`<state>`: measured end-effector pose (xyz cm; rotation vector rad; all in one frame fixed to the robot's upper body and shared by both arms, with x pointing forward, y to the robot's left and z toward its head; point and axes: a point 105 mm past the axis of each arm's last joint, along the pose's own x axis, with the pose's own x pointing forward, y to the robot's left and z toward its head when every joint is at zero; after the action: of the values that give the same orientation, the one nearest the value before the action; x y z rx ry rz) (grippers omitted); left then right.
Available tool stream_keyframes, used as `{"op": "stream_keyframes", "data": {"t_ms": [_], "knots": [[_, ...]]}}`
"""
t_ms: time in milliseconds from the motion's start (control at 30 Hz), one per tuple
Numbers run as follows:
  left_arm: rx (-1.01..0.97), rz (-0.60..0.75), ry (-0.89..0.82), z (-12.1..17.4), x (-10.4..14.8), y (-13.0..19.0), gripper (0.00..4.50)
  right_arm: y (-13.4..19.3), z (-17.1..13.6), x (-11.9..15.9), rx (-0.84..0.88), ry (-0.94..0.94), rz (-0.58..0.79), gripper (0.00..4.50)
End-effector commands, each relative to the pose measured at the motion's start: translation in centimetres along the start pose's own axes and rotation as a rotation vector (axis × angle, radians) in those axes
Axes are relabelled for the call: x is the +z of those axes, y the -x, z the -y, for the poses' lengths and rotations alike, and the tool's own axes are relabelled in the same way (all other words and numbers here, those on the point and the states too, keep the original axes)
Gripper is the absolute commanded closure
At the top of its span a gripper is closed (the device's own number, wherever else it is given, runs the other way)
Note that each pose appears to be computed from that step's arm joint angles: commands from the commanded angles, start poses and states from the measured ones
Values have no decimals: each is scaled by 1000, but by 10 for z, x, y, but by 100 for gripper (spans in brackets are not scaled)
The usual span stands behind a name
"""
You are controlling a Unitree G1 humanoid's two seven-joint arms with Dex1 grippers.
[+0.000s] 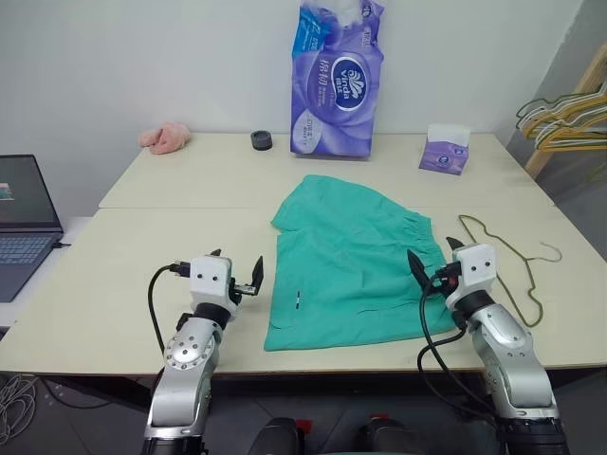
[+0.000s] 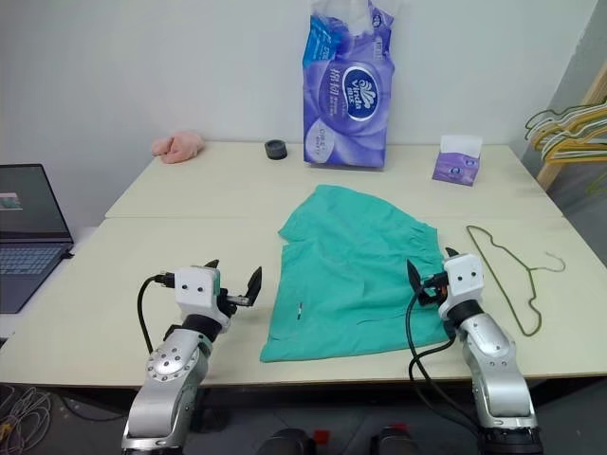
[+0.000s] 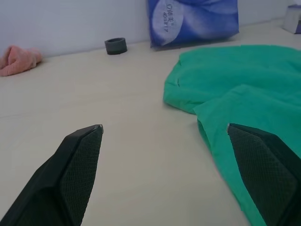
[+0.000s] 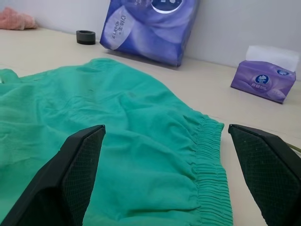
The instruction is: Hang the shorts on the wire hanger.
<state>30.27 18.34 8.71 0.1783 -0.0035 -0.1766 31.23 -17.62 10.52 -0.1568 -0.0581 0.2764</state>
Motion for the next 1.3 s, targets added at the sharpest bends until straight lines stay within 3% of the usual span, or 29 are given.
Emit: {"op": "stream_keyframes", "data": {"t_ms": [33, 167, 267, 333, 533, 867, 967, 1100, 1300], "knots": [[-222, 78, -40, 24, 20, 3, 2, 0, -2, 27, 49, -15, 82, 0], [-561, 26, -79, 56, 16, 17, 2, 11, -17, 31, 191, -18, 55, 0], [-824, -80, -244, 67, 3, 31, 2, 50, -53, 28, 553, -54, -92, 0], [-914, -131, -303, 66, -2, 35, 2, 73, -63, 26, 684, -55, -176, 0], [-1046, -226, -413, 62, -11, 36, 2, 99, -71, 19, 788, -1, -287, 0], [-1125, -291, -508, 67, -39, 34, 2, 98, -66, 15, 717, 41, -267, 0], [-1109, -282, -523, 67, -42, 30, 63, 97, -65, 15, 703, 54, -264, 0], [-1101, -266, -544, 70, -47, 28, 182, 92, -55, 14, 655, 112, -260, 0], [-1037, -220, -513, 69, -39, 16, 366, 87, -28, 2, 635, 411, -299, 0]]}}
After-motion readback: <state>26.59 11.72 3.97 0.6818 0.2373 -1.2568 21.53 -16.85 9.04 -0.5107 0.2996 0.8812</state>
